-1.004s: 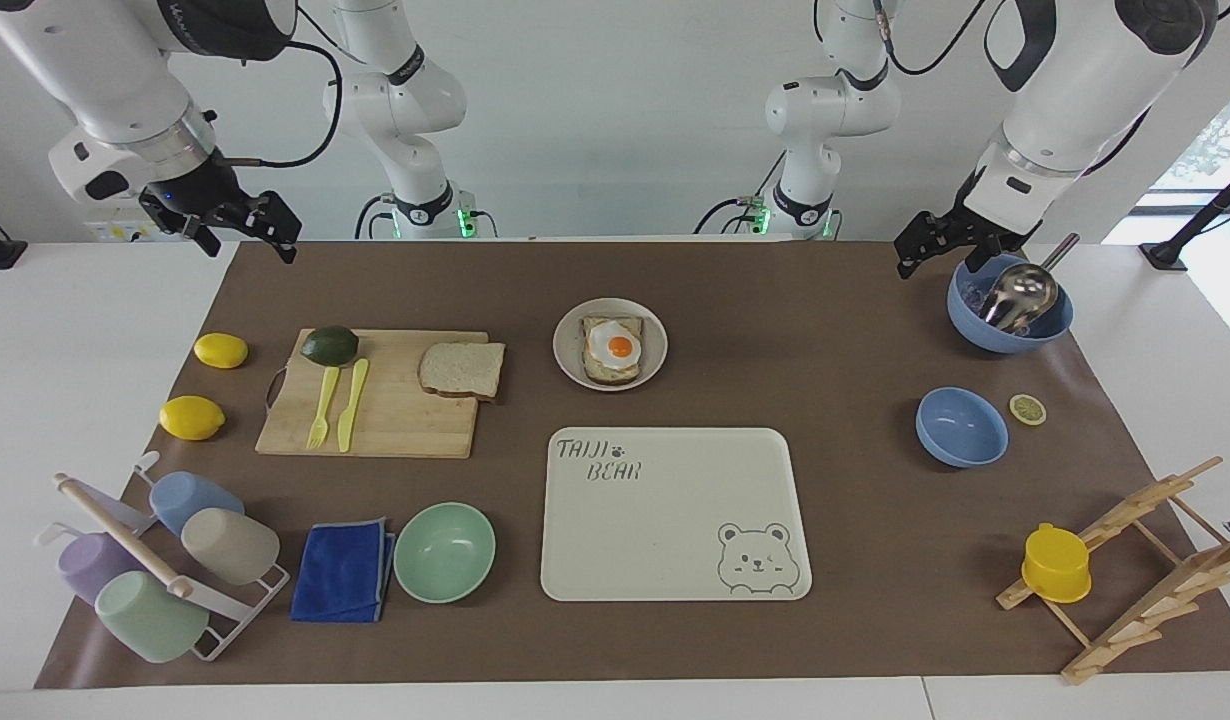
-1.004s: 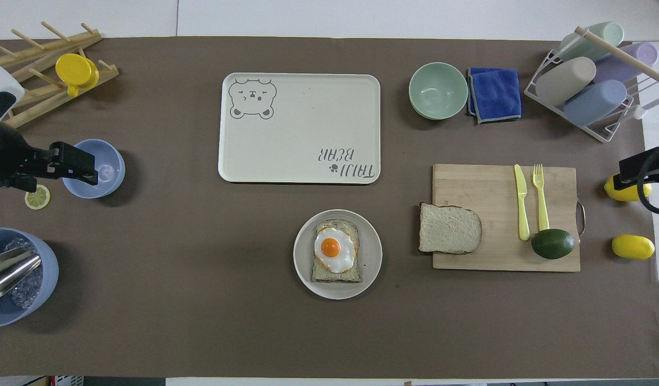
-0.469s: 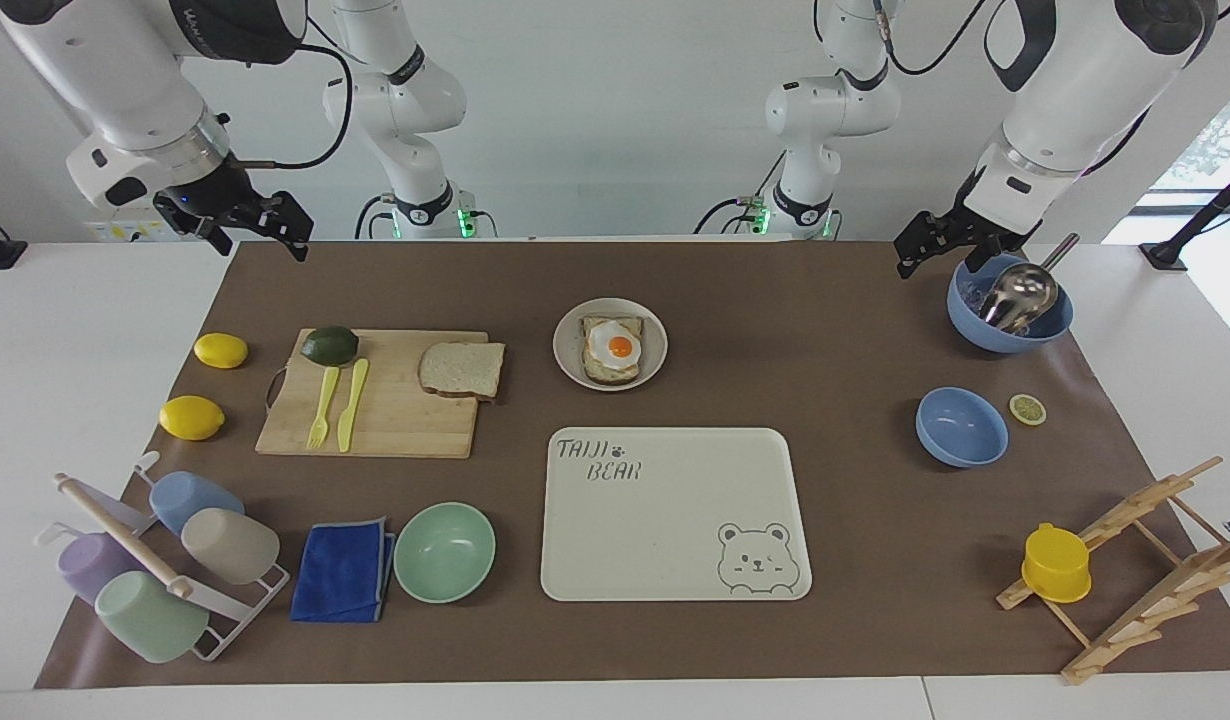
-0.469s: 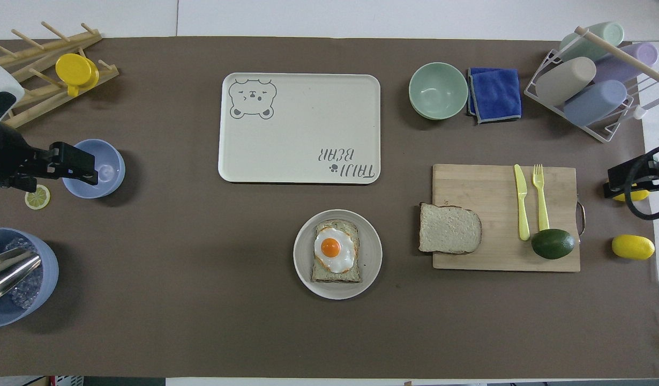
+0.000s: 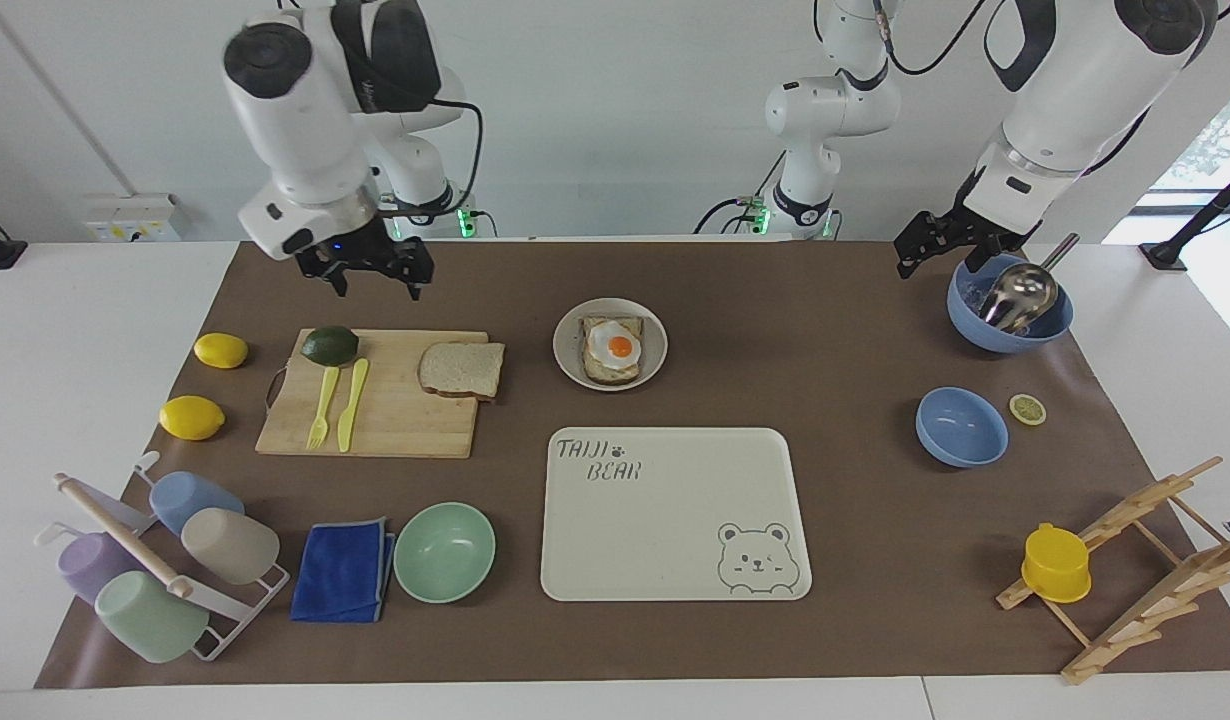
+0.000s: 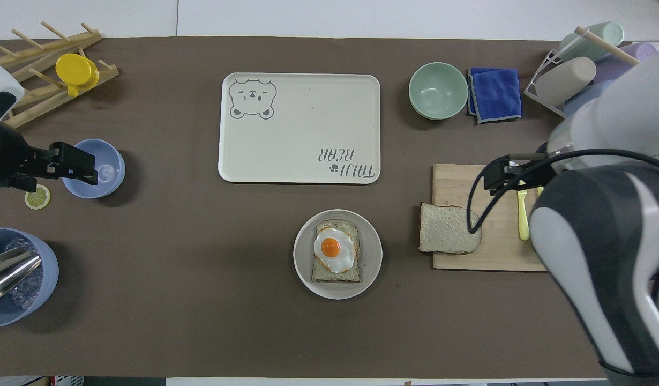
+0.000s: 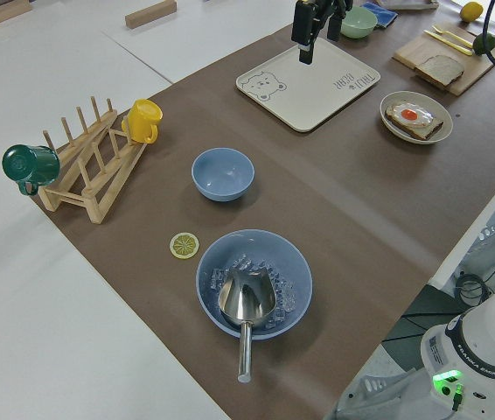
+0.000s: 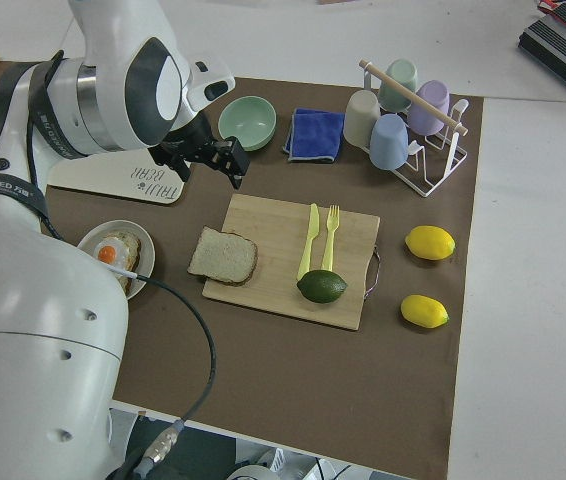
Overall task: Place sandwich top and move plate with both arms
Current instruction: 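Reach the right gripper to the bread slice on the cutting board, then lift the bread slice with the right gripper toward the egg plate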
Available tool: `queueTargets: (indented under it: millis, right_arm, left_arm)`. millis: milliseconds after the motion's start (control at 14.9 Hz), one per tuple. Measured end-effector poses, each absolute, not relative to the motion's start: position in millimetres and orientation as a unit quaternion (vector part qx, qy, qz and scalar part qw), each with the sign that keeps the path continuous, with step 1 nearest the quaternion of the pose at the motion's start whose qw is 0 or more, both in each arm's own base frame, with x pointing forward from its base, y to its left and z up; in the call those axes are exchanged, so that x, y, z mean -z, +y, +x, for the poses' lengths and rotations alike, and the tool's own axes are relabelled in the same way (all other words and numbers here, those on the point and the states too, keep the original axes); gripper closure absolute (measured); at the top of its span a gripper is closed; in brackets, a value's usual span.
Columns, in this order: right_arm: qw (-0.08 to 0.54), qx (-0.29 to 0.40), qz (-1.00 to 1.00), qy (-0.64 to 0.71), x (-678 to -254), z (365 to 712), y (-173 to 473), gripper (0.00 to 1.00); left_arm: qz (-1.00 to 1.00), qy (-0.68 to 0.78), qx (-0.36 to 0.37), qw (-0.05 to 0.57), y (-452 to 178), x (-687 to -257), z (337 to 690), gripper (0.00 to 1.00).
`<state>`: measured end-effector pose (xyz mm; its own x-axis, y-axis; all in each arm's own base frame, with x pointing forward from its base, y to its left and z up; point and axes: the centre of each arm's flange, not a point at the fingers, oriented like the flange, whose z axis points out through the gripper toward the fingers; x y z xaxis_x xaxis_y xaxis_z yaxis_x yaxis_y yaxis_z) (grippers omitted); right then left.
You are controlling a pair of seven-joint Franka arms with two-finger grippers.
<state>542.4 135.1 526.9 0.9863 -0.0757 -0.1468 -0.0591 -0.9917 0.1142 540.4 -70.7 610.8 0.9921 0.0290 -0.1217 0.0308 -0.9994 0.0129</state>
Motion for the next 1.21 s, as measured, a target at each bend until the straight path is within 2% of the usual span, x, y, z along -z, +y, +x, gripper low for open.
queueTargets:
  millis: [201, 335, 736, 937, 1205]
  right_arm:
    - [0.095, 0.073, 0.992, -0.043, -465.7, 549.3, 199.0, 0.0]
    - [0.1, 0.072, 0.991, -0.049, -427.0, 552.5, 208.4, 0.0]
    - [0.173, 0.098, 0.978, -0.064, -328.7, 524.6, 263.1, 0.0]
    - [0.196, 0.109, 0.973, -0.057, -300.8, 518.1, 268.5, 0.0]
    - [0.228, 0.109, 0.967, -0.041, -283.6, 508.9, 254.6, 0.0]
  left_arm:
    - [0.998, 0.015, 0.061, 0.007, -70.7, -610.8, 540.4, 0.0]
    - [0.998, 0.015, 0.061, 0.007, -70.7, -610.8, 540.4, 0.0]
    - [0.998, 0.015, 0.061, 0.007, -70.7, -610.8, 540.4, 0.0]
    - [0.998, 0.015, 0.061, 0.007, -70.7, -610.8, 540.4, 0.0]
    - [0.998, 0.015, 0.061, 0.007, -70.7, -610.8, 540.4, 0.0]
